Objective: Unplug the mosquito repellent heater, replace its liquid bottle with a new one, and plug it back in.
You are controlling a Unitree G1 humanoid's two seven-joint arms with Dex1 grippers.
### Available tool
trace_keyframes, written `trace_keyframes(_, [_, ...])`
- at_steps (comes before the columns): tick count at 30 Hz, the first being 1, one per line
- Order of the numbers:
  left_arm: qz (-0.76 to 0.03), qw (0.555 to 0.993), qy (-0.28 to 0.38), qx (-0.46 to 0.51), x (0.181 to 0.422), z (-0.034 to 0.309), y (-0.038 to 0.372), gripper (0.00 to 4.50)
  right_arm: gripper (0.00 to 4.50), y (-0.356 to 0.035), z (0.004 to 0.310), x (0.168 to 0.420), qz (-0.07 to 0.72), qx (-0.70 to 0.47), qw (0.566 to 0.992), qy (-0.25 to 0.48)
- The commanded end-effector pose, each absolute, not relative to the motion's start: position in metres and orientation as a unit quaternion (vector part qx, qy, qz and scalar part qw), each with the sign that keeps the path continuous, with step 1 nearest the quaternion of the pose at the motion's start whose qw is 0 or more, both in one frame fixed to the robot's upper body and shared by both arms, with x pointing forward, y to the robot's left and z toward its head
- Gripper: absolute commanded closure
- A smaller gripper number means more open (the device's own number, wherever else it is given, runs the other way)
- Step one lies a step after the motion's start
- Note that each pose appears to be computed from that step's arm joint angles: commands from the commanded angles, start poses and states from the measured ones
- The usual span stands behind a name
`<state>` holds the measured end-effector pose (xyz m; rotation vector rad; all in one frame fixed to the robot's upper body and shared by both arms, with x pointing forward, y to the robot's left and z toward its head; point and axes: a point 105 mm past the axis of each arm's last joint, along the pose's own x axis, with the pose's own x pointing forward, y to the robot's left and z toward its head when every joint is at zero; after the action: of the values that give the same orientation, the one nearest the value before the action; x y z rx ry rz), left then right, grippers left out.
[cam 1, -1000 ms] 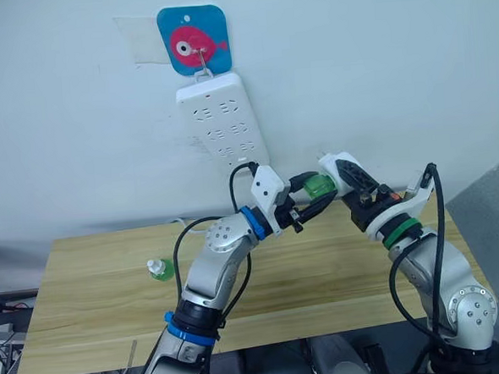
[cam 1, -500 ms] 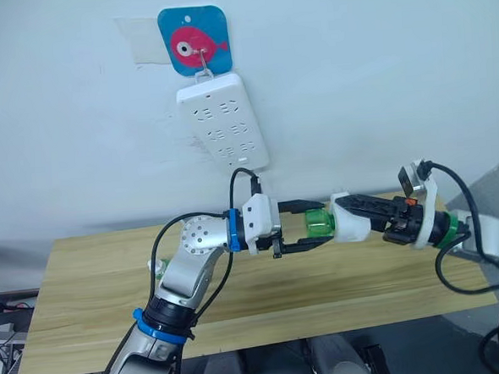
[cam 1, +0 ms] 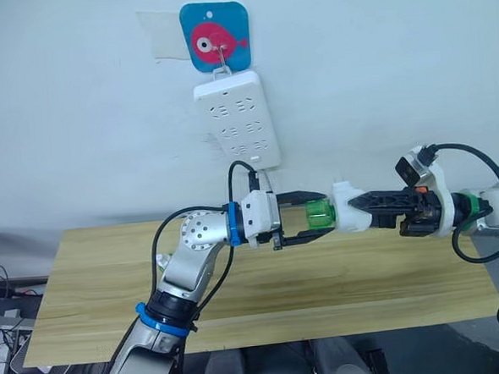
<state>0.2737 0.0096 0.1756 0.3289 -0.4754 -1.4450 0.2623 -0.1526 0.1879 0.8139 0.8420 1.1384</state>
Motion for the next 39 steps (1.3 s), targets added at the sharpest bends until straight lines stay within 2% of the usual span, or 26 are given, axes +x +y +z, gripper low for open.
trace_keyframes(1, [-0.650,0.703,-0.247,0.149,0.266,0.186,0.006,2.19,0.02,-0.151,0.200,0.261,0.525,0.354,0.682,0.366])
trace_keyframes(6, [-0.648,0.704,-0.251,0.148,0.267,0.187,0.005,2.19,0.02,-0.150,0.200,0.260,0.527,0.345,0.683,0.369])
trace_keyframes(9, [-0.648,0.703,-0.253,0.146,0.266,0.188,0.003,2.19,0.60,-0.149,0.200,0.262,0.526,0.348,0.684,0.367])
trace_keyframes(12, [-0.648,0.704,-0.253,0.144,0.266,0.189,0.003,2.19,1.52,-0.149,0.202,0.263,0.527,0.346,0.684,0.367])
trace_keyframes(16, [-0.648,0.704,-0.253,0.143,0.265,0.189,0.002,2.19,1.52,-0.151,0.204,0.264,0.527,0.345,0.685,0.366])
trace_keyframes(18, [-0.650,0.714,-0.230,0.118,0.267,0.190,0.001,2.19,1.52,-0.151,0.205,0.265,0.526,0.332,0.694,0.363])
trace_keyframes(19, [-0.654,0.721,-0.210,0.093,0.268,0.190,0.001,2.19,1.52,-0.152,0.204,0.266,0.523,0.313,0.705,0.363])
trace_keyframes(21, [-0.665,0.738,-0.117,-0.004,0.272,0.188,0.000,2.19,1.52,-0.151,0.207,0.263,0.531,0.279,0.716,0.358])
trace_keyframes(22, [-0.670,0.737,-0.045,-0.081,0.274,0.186,0.001,2.19,1.52,-0.152,0.209,0.263,0.534,0.270,0.718,0.356])
trace_keyframes(25, [-0.669,0.662,0.172,-0.289,0.270,0.175,0.004,2.19,1.52,-0.153,0.213,0.261,0.544,0.237,0.722,0.357])
trace_keyframes(26, [-0.660,0.638,0.215,-0.333,0.271,0.174,0.005,2.19,1.52,-0.153,0.213,0.261,0.546,0.230,0.722,0.357])
trace_keyframes(28, [-0.635,0.610,0.277,-0.385,0.275,0.169,0.007,2.19,1.52,-0.154,0.213,0.261,0.549,0.221,0.723,0.357])
trace_keyframes(30, [-0.611,0.599,0.333,-0.396,0.277,0.151,0.008,2.19,1.52,-0.154,0.214,0.264,0.552,0.215,0.724,0.354])
trace_keyframes(32, [-0.616,0.584,0.352,-0.395,0.271,0.149,0.005,2.19,1.52,-0.154,0.216,0.265,0.553,0.214,0.724,0.353])
trace_keyframes(34, [-0.627,0.573,0.346,-0.399,0.268,0.155,0.002,1.49,1.52,-0.156,0.217,0.266,0.552,0.214,0.724,0.353])
trace_keyframes(36, [-0.629,0.571,0.333,-0.409,0.271,0.163,-0.002,0.96,1.52,-0.158,0.218,0.266,0.550,0.222,0.722,0.355])
trace_keyframes(39, [-0.627,0.597,0.310,-0.394,0.278,0.170,0.000,0.06,1.52,-0.164,0.219,0.266,0.545,0.240,0.719,0.359])
